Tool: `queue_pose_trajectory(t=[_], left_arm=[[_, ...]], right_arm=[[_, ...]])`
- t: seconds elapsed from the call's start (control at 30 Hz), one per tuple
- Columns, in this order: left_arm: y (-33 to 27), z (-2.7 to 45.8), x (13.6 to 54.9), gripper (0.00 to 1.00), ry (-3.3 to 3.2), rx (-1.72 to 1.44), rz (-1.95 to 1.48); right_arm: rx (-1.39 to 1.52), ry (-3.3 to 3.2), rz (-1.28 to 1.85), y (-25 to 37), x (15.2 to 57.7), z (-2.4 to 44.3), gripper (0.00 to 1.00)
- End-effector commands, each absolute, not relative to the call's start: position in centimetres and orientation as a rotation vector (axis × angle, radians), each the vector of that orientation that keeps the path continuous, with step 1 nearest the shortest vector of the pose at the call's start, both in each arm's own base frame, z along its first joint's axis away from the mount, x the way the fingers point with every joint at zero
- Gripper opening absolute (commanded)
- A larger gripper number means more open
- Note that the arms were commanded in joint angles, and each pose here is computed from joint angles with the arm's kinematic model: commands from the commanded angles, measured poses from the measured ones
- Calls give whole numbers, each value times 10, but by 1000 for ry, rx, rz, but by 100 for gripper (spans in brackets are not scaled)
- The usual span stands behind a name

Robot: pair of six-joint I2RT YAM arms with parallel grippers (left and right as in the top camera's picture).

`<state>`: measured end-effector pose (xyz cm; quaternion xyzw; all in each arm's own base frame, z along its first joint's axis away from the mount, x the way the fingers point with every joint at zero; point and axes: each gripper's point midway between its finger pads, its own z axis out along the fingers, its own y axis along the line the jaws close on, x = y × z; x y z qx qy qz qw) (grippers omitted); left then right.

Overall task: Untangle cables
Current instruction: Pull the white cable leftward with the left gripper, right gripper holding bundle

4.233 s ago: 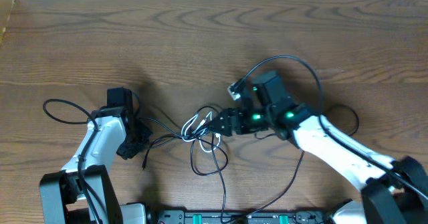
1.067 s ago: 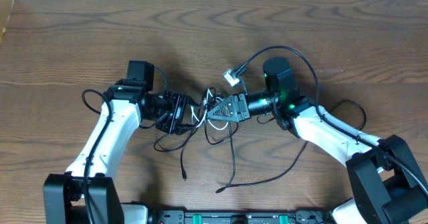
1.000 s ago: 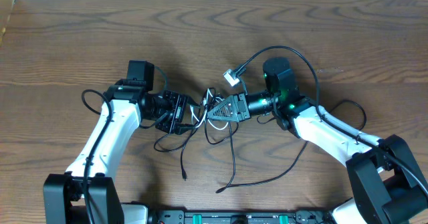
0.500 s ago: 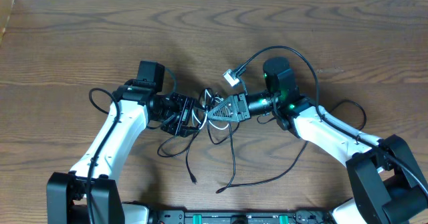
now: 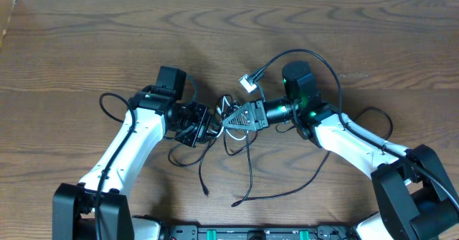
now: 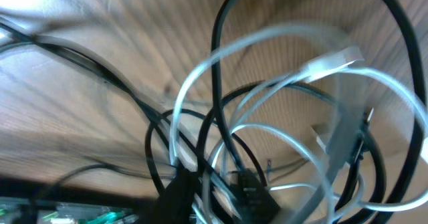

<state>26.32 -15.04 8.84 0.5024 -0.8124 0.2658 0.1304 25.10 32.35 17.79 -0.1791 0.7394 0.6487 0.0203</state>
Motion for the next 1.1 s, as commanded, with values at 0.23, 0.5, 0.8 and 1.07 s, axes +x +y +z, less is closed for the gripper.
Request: queue_pose_trajectory(t=[0.23, 0.5, 0.8, 1.07], left_arm=[[-125, 75, 272, 8, -2590, 1434, 637], [-127, 76, 267, 7, -2734, 1164, 664], [-138, 122, 275, 7, -2644, 1040, 1076], [-119, 191, 279, 7, -2646, 1068, 1437]], right_arm=[[-633, 2289, 1997, 321, 242, 170, 1], [-453, 2549, 1685, 305, 250, 114, 1], [-306, 2800, 1145, 263, 261, 51, 1], [-211, 2909, 790, 226, 265, 23, 1]])
